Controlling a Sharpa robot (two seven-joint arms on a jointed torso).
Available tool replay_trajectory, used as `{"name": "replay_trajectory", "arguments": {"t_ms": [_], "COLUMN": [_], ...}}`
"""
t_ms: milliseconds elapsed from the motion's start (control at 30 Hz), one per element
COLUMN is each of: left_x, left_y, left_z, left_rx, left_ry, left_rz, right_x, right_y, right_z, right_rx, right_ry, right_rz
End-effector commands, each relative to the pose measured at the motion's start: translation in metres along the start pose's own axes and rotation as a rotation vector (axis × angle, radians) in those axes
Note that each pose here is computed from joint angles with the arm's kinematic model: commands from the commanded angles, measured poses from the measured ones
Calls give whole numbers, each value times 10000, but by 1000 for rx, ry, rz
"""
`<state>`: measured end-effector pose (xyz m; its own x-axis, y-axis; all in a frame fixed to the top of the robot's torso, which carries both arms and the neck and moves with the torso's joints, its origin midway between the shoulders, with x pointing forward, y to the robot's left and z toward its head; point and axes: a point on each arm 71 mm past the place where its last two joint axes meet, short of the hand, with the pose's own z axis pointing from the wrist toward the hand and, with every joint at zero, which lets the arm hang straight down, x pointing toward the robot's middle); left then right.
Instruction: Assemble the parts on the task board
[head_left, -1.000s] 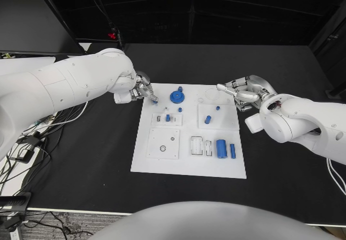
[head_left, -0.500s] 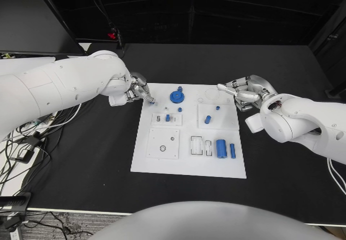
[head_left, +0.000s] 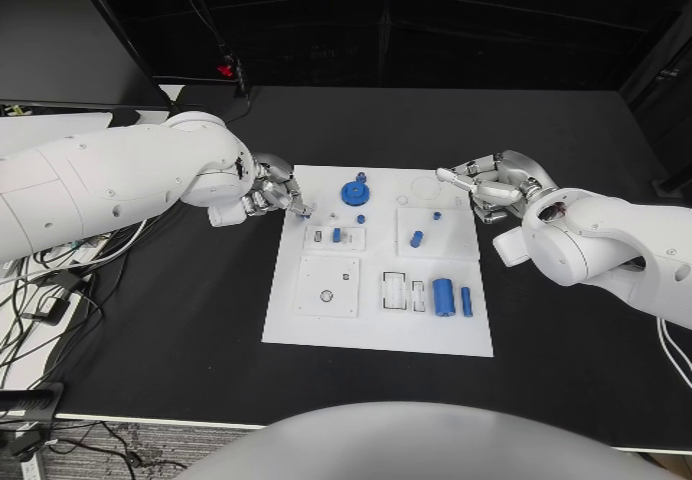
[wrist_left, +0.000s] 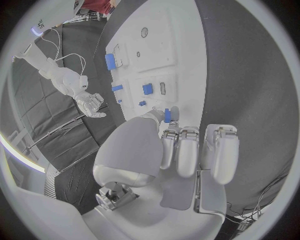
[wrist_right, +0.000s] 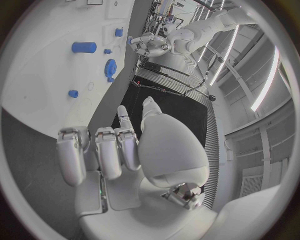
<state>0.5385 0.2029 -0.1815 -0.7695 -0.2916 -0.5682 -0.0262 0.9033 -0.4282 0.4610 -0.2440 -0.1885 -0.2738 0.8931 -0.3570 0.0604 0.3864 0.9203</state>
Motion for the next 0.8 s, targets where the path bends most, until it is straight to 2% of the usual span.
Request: {"name": "replay_trajectory", "arguments": {"t_ms": [33, 267, 800], "left_x": [46, 142, 215], "left_y": [-42, -57, -51], "left_z": [-38, -74, -80], "left_rx": [27, 20, -54], "left_ry": [5, 51, 83], "left_rz": [8, 29, 51], "right_x": [-2, 5, 6], "right_y": [6, 5, 5], "right_z": [-3, -2, -6], "right_rx": [-3, -3, -3], "right_ry": [1, 3, 4], "right_rz": [2, 3, 3]}}
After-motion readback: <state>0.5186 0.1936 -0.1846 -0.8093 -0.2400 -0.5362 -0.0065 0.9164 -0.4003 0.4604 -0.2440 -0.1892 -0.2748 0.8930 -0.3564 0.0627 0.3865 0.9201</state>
